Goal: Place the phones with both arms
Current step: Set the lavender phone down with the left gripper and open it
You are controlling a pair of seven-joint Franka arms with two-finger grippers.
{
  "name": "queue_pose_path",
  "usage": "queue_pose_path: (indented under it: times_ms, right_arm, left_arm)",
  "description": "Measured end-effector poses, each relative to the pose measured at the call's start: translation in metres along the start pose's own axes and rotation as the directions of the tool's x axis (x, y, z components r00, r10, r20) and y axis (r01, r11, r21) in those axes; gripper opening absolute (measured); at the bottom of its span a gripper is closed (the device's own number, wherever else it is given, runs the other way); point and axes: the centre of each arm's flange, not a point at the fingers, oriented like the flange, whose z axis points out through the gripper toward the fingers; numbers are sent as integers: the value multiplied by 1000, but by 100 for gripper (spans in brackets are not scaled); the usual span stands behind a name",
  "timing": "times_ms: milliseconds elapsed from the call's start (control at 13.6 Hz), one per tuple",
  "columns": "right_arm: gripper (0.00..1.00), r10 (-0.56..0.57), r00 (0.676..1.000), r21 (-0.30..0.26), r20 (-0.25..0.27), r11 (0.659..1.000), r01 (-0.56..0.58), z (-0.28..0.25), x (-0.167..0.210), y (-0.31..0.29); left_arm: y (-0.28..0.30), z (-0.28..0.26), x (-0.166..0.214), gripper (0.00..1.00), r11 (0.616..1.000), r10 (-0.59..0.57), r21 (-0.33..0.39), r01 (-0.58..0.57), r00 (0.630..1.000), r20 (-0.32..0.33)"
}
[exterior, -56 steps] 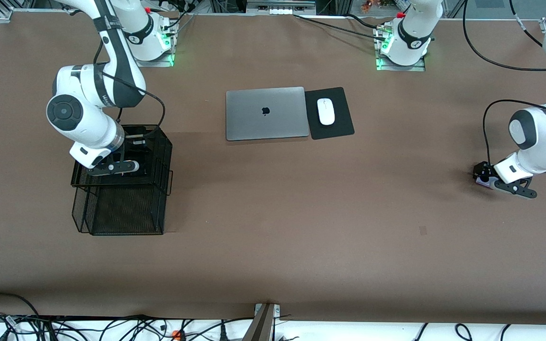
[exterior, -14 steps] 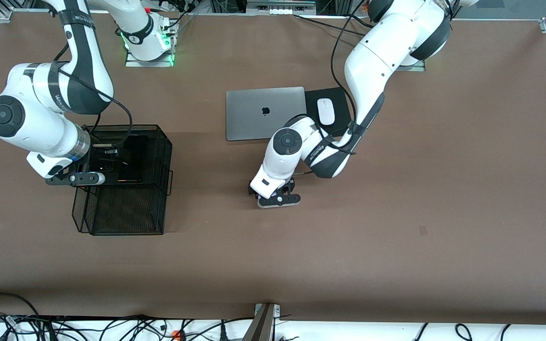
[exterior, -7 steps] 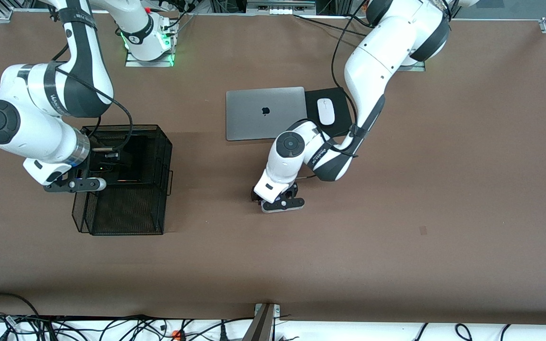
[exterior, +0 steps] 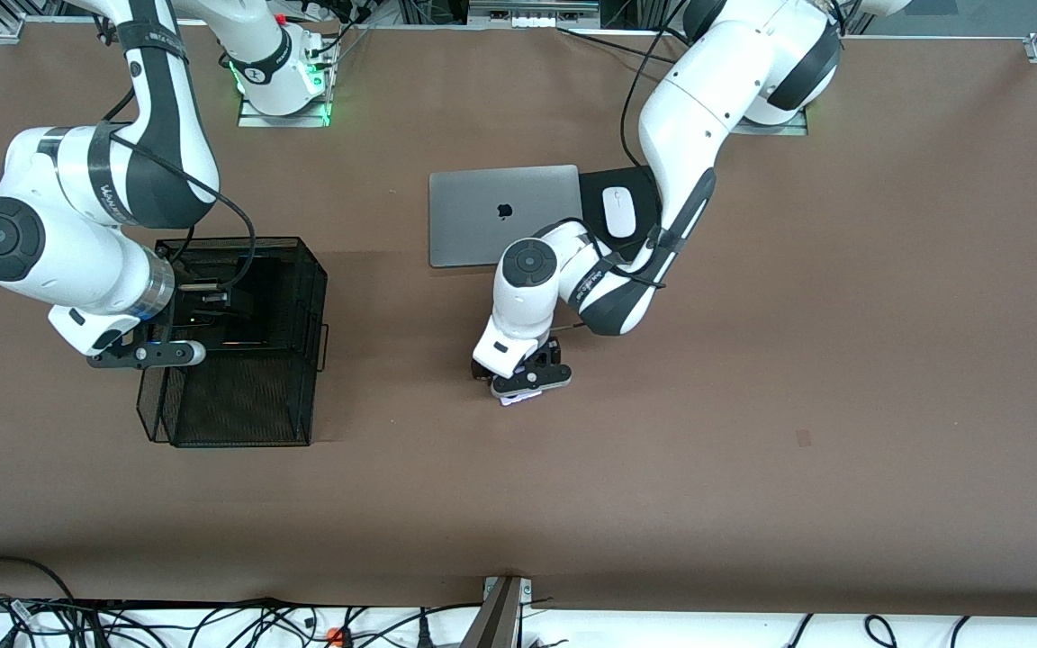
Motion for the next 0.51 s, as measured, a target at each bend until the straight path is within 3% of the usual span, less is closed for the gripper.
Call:
queue_pose_path:
  times_ms: [368,515]
  right_arm:
    - [100,-1,1000,3,0,1000,1,0,0,-1]
    - [100,-5,1000,34,0,999,5,0,0,-11]
  left_arm:
    - [-25,-65,35,100,996,4,85,-15,993,122]
    - [-50,-94,62,100,993,22,110,-39,988,156]
